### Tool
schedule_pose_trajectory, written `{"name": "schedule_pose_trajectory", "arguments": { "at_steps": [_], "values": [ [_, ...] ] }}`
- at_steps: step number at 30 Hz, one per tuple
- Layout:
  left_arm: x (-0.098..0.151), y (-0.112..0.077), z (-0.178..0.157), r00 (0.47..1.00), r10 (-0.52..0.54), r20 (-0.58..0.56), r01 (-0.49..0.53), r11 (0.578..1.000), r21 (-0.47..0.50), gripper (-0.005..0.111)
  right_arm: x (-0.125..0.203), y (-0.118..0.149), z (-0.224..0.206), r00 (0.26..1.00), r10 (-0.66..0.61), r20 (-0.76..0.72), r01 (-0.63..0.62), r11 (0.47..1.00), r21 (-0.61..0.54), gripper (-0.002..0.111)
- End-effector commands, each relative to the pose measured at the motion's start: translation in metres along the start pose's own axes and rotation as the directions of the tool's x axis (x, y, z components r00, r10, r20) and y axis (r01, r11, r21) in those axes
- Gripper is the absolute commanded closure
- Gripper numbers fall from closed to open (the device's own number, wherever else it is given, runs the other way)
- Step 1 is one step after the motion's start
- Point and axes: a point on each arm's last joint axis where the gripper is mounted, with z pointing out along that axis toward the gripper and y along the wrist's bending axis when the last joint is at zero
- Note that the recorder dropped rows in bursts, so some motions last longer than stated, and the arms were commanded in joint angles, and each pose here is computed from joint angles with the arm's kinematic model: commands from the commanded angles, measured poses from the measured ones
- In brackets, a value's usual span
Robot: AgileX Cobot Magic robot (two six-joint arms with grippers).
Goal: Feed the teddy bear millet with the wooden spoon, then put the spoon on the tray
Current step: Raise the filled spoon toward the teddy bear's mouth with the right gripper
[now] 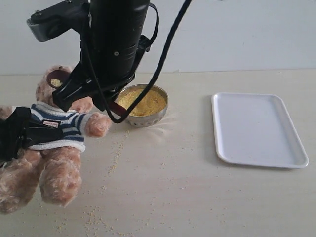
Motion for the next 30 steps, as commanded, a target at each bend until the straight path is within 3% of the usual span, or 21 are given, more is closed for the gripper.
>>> {"name": "schedule_pose_trajectory", "arguments": {
  "at_steps": [1,8,15,26,30],
  "values": [
    [-0.001,-0.004,0.001,1.0,0.003,-0.005,-0.003,0.999,0.034,0.102,-0.006,-0.004,0.0,0.996,-0.074,0.056,0.071,0.996,0.058,0.108],
    [0.0,-0.006,0.001,1.0,0.006,-0.016,-0.005,0.998,0.057,0.102,-0.003,-0.009,0.004,0.973,-0.232,0.002,0.23,0.968,0.104,0.108],
    [0.0,-0.008,0.001,1.0,0.001,-0.014,0.0,0.997,0.071,0.102,-0.005,-0.014,0.002,0.951,-0.306,-0.04,0.306,0.919,0.249,0.108],
    [0.0,-0.007,0.001,1.0,0.001,-0.011,0.0,0.998,0.065,0.102,-0.016,-0.005,0.0,0.932,-0.361,0.02,0.334,0.881,0.334,0.108],
    [0.0,-0.007,0.001,1.0,-0.001,-0.01,0.001,0.998,0.065,0.102,-0.013,-0.008,-0.001,0.929,-0.37,-0.026,0.354,0.863,0.36,0.108]
  ]
}}
